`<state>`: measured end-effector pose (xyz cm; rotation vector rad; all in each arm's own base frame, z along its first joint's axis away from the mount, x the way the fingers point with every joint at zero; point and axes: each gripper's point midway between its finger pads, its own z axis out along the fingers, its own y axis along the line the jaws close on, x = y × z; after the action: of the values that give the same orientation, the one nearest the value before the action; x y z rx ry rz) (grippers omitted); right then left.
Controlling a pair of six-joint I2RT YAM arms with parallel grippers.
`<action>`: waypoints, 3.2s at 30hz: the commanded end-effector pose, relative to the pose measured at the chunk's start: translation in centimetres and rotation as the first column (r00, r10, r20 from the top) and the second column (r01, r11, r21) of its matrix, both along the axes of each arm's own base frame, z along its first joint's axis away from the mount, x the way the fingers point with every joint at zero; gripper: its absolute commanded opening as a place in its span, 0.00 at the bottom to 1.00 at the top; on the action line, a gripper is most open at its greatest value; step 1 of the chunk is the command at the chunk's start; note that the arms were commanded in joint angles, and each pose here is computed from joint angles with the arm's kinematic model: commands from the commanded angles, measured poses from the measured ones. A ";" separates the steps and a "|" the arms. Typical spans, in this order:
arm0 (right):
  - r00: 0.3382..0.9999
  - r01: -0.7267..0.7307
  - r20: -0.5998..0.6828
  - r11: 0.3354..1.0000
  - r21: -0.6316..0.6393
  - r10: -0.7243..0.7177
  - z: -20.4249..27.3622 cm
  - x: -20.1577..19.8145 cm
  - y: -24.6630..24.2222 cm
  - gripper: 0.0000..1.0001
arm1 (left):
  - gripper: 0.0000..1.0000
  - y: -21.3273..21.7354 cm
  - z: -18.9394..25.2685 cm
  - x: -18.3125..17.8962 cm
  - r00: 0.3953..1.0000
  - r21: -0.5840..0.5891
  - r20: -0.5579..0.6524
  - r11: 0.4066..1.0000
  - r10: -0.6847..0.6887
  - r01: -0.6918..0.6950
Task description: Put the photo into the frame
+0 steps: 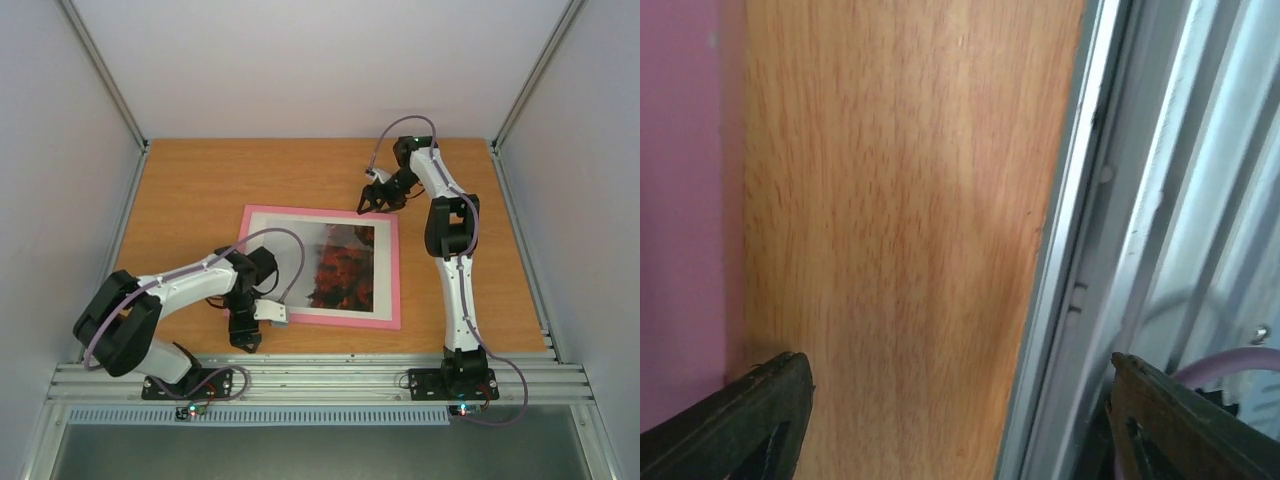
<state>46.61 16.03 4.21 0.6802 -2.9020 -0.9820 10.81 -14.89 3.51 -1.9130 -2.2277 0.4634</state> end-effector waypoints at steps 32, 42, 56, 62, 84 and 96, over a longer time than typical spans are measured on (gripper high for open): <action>0.934 -0.134 -0.315 0.983 0.129 0.169 3.0 -17.2 -2.9 0.87 | 0.83 0.7 -1.7 21.1 0.755 -0.086 0.431 0.855 0.494 -0.511; 0.911 -0.205 -0.338 0.971 0.125 0.236 3.2 -21.8 -2.6 0.88 | 0.84 -0.8 -1.7 22.4 0.772 -0.125 0.412 0.869 0.484 -0.478; 0.896 -0.223 -0.366 0.968 0.115 0.250 2.2 -24.7 -1.4 0.88 | 0.84 -0.3 -2.3 22.9 0.771 -0.112 0.438 0.879 0.462 -0.463; 0.889 -0.226 -0.377 0.965 0.132 0.259 2.2 -25.7 -0.7 0.88 | 0.84 0.2 -2.7 22.6 0.772 -0.097 0.449 0.884 0.449 -0.458; 0.943 -0.163 -0.286 0.986 0.042 0.168 2.9 -22.2 -2.7 0.91 | 0.88 1.6 -1.5 21.6 0.757 -0.101 0.445 0.867 0.479 -0.489; 0.998 -0.059 0.009 0.998 0.028 0.059 13.5 -14.0 -6.6 0.98 | 0.99 4.9 11.9 24.9 0.600 -0.278 0.586 0.831 0.545 -0.482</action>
<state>31.76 10.50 12.57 0.7065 -2.7575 -1.0201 33.62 -10.05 8.22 -1.4674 -3.1714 -0.0281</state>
